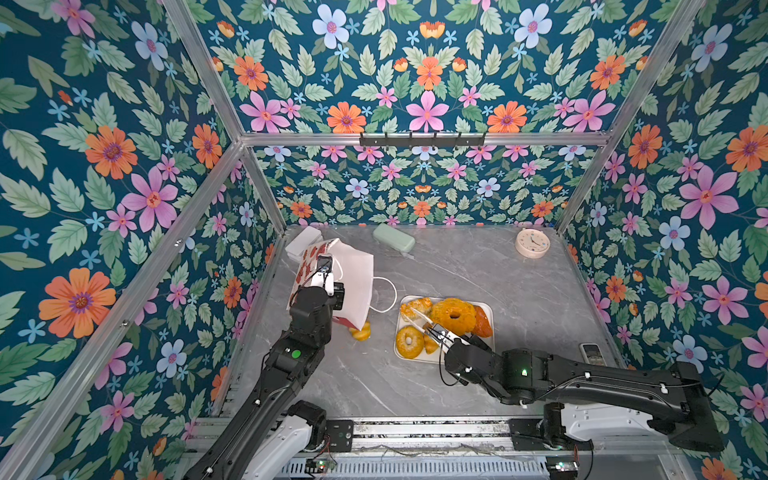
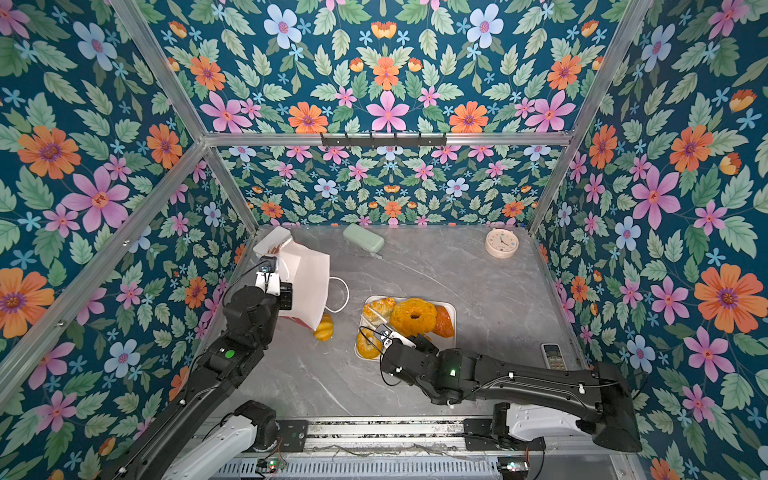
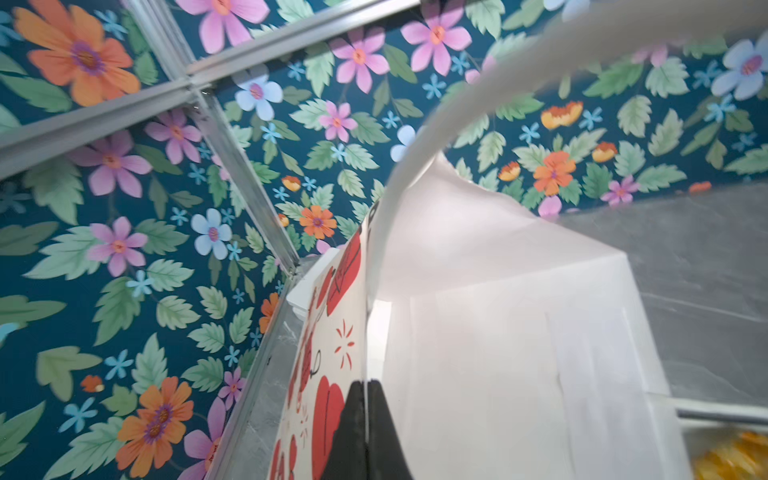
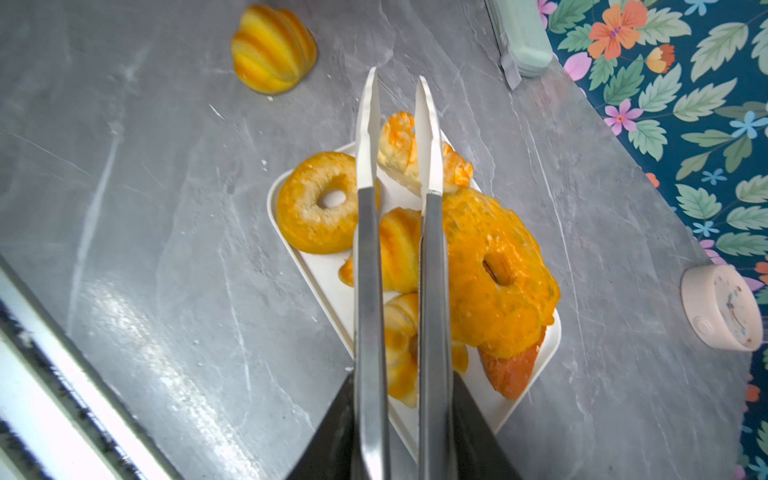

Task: Take the fake bread out of the paper bag
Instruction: 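Open the right tongs over the tray while the left gripper lifts the bag, then grasp the striped yellow bun beside the tray with the right tongs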

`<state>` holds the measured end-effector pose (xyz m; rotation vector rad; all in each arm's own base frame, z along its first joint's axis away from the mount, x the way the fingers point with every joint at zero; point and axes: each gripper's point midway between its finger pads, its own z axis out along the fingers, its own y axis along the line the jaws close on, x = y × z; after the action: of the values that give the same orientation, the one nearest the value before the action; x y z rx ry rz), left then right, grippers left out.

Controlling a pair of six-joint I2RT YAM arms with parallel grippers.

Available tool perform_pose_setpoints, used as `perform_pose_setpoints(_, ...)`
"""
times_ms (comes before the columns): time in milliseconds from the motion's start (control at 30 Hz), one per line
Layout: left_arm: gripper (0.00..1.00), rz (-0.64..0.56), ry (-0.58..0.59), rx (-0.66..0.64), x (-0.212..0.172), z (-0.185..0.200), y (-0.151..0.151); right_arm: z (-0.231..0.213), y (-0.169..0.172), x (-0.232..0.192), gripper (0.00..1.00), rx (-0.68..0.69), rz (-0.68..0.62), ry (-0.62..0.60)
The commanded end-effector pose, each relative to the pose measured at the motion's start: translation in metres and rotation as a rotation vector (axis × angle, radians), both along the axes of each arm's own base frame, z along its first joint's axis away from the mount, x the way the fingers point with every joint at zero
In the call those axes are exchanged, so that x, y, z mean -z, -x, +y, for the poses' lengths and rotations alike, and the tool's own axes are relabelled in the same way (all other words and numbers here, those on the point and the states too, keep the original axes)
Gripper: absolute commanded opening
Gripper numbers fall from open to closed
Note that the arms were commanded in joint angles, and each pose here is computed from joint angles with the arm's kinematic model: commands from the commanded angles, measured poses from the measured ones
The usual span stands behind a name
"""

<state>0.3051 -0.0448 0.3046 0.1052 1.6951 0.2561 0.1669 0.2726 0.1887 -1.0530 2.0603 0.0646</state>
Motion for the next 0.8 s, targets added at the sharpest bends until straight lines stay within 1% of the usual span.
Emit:
perform_pose_setpoints(0, 0.0, -0.065, 0.017, -0.091, -0.015, 0.017, 0.005, 0.028, 0.005, -0.014, 0.34, -0.035, 0.081, -0.092)
perform_pose_setpoints(67, 0.0, -0.059, -0.003, -0.102, -0.013, 0.019, 0.005, 0.04, 0.005, -0.013, 0.36, -0.044, 0.138, -0.112)
perform_pose_setpoints(167, 0.0, -0.045, -0.021, -0.11, -0.008, 0.021, 0.004, 0.059, 0.003, -0.005, 0.39, -0.041, 0.263, -0.159)
perform_pose_setpoints(233, 0.0, -0.041, -0.024, -0.11, -0.007, 0.02, 0.004, 0.071, -0.001, -0.001, 0.4, -0.039, 0.307, -0.183)
perform_pose_setpoints(433, 0.0, -0.042, -0.031, -0.105, -0.007, 0.021, 0.005, 0.099, -0.013, 0.018, 0.41, -0.032, 0.383, -0.184)
perform_pose_setpoints(567, 0.0, -0.044, -0.027, -0.108, -0.006, 0.022, 0.008, 0.112, -0.016, 0.027, 0.42, -0.033, 0.445, -0.225)
perform_pose_setpoints(767, 0.0, -0.042, -0.024, -0.095, -0.004, 0.021, 0.008, 0.122, -0.023, 0.038, 0.45, -0.024, 0.458, -0.219)
